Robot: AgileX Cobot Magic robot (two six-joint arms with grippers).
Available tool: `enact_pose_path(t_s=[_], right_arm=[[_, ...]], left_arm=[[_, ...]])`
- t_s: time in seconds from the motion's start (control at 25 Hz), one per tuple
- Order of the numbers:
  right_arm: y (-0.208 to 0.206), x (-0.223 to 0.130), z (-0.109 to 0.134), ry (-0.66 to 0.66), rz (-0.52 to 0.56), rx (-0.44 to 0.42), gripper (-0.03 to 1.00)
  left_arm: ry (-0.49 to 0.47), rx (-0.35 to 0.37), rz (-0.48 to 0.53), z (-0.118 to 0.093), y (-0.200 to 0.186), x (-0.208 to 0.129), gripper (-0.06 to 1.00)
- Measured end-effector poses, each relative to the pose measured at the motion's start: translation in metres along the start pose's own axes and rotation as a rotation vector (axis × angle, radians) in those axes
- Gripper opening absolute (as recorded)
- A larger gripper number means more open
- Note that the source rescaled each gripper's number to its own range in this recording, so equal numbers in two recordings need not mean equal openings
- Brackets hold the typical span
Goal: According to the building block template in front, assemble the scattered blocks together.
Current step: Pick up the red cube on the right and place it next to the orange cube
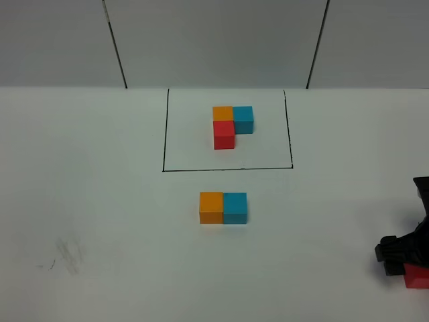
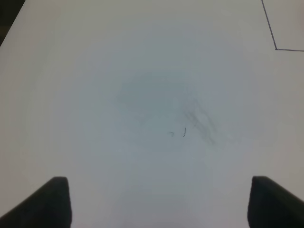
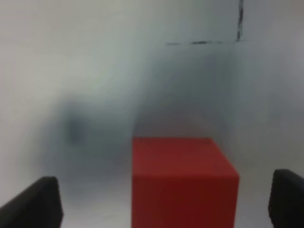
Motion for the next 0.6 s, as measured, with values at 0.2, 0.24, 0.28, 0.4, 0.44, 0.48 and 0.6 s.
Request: enact_pose_path(t_s=[0.2, 0.24, 0.28, 0.4, 0.44, 0.48, 0.6], right_arm=[[0.01, -0.001, 0.001, 0.0, 0.018, 0.001, 0.85], [0.011, -0.001, 0.002, 0.001, 0.02, 0.002, 0.83], [0.012, -0.002, 0.002, 0.001, 0.025, 0.001, 0.81], [0.017, -0.004, 0.002, 0.0, 0.044, -0.002, 0.68], [0.019, -0.005, 0.002, 0.001, 0.05, -0.003, 0.63], [0.02, -0.006, 0.002, 0.001, 0.055, -0.004, 0.53], [0.021, -0.006, 0.002, 0.003, 0.058, -0.003, 0.02]], left_arm=[[0.0, 0.0, 0.0, 0.0, 0.0, 0.0, 0.65], [0.0, 0.0, 0.0, 0.0, 0.0, 0.0, 0.65], [0.0, 0.0, 0.0, 0.0, 0.0, 0.0, 0.65], [0.0, 0.0, 0.0, 0.0, 0.0, 0.0, 0.65], [0.0, 0.0, 0.0, 0.0, 0.0, 0.0, 0.65], [0.0, 0.0, 0.0, 0.0, 0.0, 0.0, 0.65], [0.0, 0.0, 0.0, 0.0, 0.0, 0.0, 0.65]])
Point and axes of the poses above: a point on each arm's last joint axis where the gripper is mounted, y pointing out along that axis toward the gripper, z along the wrist's bending axis when the last joint is at zero, x = y × z, the point moved 8 cm from there along y, pointing out along that axis toward the gripper, and after that the axes turned 9 degrees about y, right-handed, at the moved point
